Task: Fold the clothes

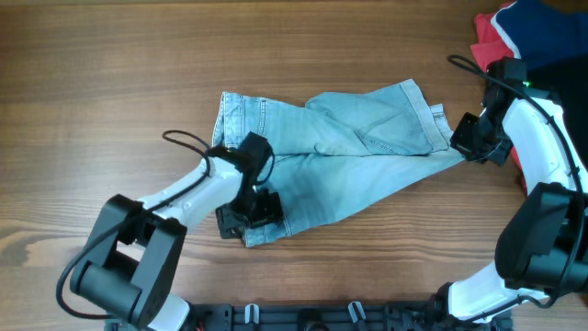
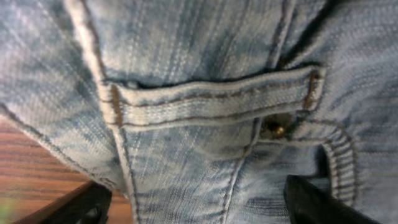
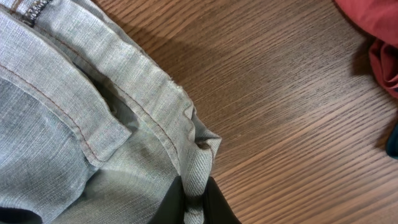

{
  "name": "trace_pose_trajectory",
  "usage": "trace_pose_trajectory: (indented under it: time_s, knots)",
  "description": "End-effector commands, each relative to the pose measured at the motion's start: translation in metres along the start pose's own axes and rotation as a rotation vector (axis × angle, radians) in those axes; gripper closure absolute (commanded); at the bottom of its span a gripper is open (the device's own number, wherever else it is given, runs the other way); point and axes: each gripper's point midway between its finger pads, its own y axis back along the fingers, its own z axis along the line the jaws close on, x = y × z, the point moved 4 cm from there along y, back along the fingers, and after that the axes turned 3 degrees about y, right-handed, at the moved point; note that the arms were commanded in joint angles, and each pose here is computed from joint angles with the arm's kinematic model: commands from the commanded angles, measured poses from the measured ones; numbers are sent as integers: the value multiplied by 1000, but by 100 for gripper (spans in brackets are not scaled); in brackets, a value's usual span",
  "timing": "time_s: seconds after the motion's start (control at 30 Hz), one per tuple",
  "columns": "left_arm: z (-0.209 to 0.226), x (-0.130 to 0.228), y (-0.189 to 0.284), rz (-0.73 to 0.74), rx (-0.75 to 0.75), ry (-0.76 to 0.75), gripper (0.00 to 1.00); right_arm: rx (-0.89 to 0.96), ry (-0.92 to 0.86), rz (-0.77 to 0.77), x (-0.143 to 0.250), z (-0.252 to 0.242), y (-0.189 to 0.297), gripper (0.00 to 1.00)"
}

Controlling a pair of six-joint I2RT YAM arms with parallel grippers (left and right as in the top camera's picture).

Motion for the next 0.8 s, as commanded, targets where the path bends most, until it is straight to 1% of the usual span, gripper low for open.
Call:
trace_pose_trajectory:
  time_s: [0.0,0.07,0.1,0.23,0.3,0.37,0.4,0.43,0.47,0.57,0.67,0.73,0.77]
  knots:
    - [5,12,-24,26,-59,-4,37,31,1,-36,-6,-7,8,96]
    - [5,12,-24,24,-59,-8,52,31,3,-36,-6,-7,8,96]
    - [5,12,-24,25,-59,-8,57,31,3,-35,-6,-7,8,96]
    - [10,17,-23,49,-85,1,60,31,3,-35,-6,-7,8,96]
    - [16,23,-22,76,-114,10,69,31,3,-35,-6,-7,8,96]
    - [20,28,-21,96,-136,18,75,31,3,-35,-6,-7,8,96]
    - [22,29,-20,102,-142,20,79,31,3,-35,-6,-7,8,96]
    - [23,30,-18,103,-143,20,86,31,3,-35,-6,-7,8,96]
    - [21,30,-15,92,-132,16,96,31,3,-35,-6,-7,8,96]
    - [18,25,-1,13,-105,-13,96,25,4,-32,-5,-6,8,96]
    - [5,20,32,-101,-15,-96,96,-59,3,-34,-2,2,18,96]
    - [-4,13,72,-215,91,-140,96,-89,-3,-105,-3,1,41,96]
    - [-4,3,112,-341,172,-135,96,-116,-11,-200,-3,-2,72,96]
